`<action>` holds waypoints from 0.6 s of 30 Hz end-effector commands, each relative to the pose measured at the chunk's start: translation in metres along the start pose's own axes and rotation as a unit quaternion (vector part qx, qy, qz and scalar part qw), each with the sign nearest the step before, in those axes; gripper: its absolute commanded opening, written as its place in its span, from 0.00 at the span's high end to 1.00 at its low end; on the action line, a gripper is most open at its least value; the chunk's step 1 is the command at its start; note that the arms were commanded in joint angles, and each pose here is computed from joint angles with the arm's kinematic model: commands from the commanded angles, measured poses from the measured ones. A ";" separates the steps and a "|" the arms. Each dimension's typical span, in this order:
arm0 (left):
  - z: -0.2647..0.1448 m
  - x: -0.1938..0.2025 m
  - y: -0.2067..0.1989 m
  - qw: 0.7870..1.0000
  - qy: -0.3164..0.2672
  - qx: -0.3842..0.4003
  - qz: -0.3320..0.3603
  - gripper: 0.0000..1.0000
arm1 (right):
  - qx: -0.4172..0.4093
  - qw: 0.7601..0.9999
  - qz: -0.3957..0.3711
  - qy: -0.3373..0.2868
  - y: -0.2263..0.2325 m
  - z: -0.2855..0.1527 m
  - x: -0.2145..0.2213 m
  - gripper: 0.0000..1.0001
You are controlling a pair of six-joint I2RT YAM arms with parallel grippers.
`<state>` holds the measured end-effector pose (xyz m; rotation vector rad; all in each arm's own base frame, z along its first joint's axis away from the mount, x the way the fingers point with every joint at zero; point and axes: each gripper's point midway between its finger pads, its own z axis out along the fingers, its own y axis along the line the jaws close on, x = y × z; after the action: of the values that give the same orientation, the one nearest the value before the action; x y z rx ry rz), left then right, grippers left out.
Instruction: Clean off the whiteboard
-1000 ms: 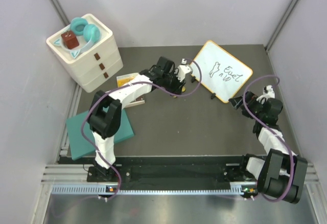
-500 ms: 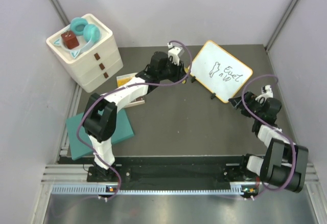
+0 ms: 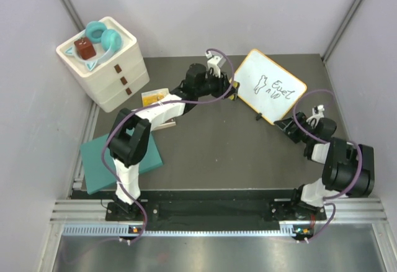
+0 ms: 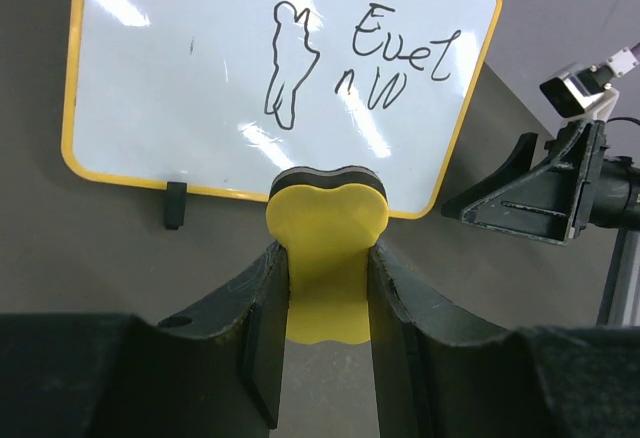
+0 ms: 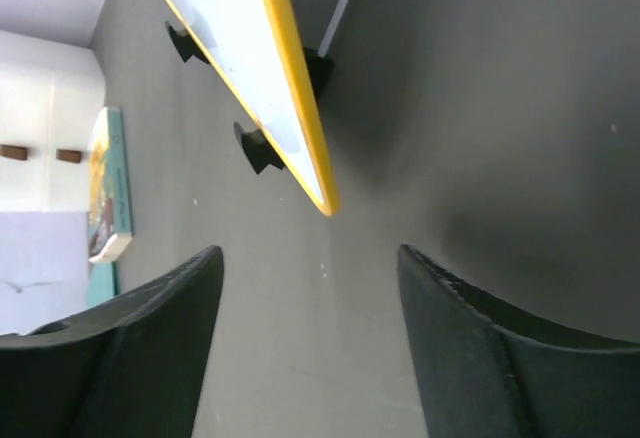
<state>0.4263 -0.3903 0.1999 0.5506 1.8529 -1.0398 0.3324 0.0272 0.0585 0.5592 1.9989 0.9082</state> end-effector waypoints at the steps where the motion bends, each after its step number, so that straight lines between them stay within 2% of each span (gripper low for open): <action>1: 0.013 -0.032 -0.017 0.998 -0.047 0.044 0.006 1.00 | -0.064 0.998 -0.010 -0.018 0.022 0.015 -0.024 0.34; 7: 0.027 -0.039 -0.015 0.997 -0.056 0.054 0.002 1.00 | -0.067 0.997 0.012 -0.026 0.015 0.019 -0.019 0.40; 12: 0.036 -0.047 -0.016 0.996 -0.063 0.058 0.001 1.00 | -0.055 0.998 0.029 -0.008 0.008 0.026 -0.018 0.49; 18: 0.047 -0.052 -0.014 0.995 -0.076 0.068 -0.020 1.00 | -0.051 0.997 0.055 0.012 0.001 0.034 -0.014 0.54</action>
<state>0.4570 -0.4231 0.2125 0.5184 1.7772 -1.1479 0.3569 0.0293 0.0447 0.6524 1.9682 1.0460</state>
